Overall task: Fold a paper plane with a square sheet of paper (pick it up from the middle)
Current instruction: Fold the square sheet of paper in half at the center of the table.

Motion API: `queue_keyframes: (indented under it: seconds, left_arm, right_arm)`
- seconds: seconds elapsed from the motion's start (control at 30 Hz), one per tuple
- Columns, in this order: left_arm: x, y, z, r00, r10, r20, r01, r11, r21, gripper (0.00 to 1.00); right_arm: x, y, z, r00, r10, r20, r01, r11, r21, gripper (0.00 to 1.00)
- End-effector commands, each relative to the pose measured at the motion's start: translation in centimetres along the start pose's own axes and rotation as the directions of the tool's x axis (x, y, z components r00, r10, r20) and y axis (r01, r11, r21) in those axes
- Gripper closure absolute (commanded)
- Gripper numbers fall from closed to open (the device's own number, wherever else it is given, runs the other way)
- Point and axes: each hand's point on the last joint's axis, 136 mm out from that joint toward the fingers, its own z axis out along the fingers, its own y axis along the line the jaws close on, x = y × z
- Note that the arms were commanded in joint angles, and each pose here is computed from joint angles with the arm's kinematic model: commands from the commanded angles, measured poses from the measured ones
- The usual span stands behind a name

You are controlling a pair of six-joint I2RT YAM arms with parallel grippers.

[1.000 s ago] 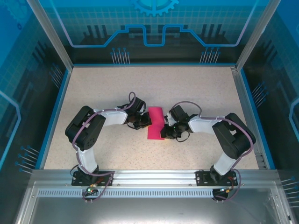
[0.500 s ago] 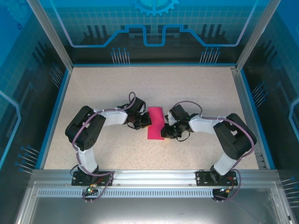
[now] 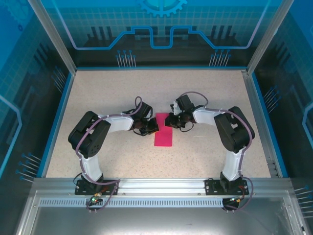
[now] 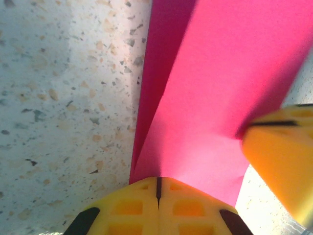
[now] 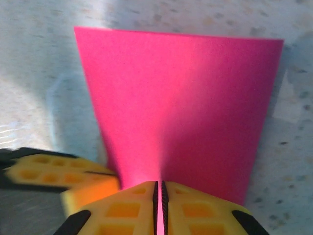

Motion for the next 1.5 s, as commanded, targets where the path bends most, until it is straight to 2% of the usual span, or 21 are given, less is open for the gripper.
queue_keyframes:
  seconds: [0.0,0.17,0.33,0.43,0.8,1.03,1.47]
  left_arm:
    - [3.8,6.8,1.3,0.993,-0.061,-0.101,0.035,0.97,-0.242,1.0]
    - [3.9,6.9,1.2,0.993,-0.054,-0.106,0.027,0.97,-0.241,1.0]
    - [4.0,7.0,1.3,0.993,-0.046,-0.111,0.018,0.97,-0.244,1.0]
    - [4.0,7.0,1.4,0.992,-0.044,-0.115,0.014,0.969,-0.248,1.0]
    - [4.1,7.1,1.3,0.993,-0.046,-0.112,0.016,0.967,-0.255,1.0]
    - [4.1,7.1,1.3,0.993,-0.047,-0.111,0.017,0.967,-0.253,1.0]
    - [3.9,6.7,1.1,0.994,-0.043,-0.1,0.018,0.969,-0.246,1.0]
  right_arm:
    - [-0.9,-1.5,0.1,0.999,0.026,0.023,-0.026,1.0,0.012,0.87]
    - [-0.7,-2.8,0.5,0.997,0.081,0.0,-0.081,0.996,0.034,0.87]
    - [-2.6,0.7,-1.4,0.998,0.046,0.051,-0.043,0.997,-0.058,0.86]
    - [-2.9,1.6,-1.3,0.998,0.045,0.036,-0.042,0.996,-0.076,0.86]
    - [-3.3,-1.4,0.7,0.996,0.09,0.022,-0.09,0.996,0.006,0.86]
    - [-6.3,1.8,-2.0,0.993,0.031,0.116,-0.024,0.998,-0.06,0.85]
    - [-6.0,-2.3,0.4,0.99,0.098,0.098,-0.102,0.994,0.039,0.85]
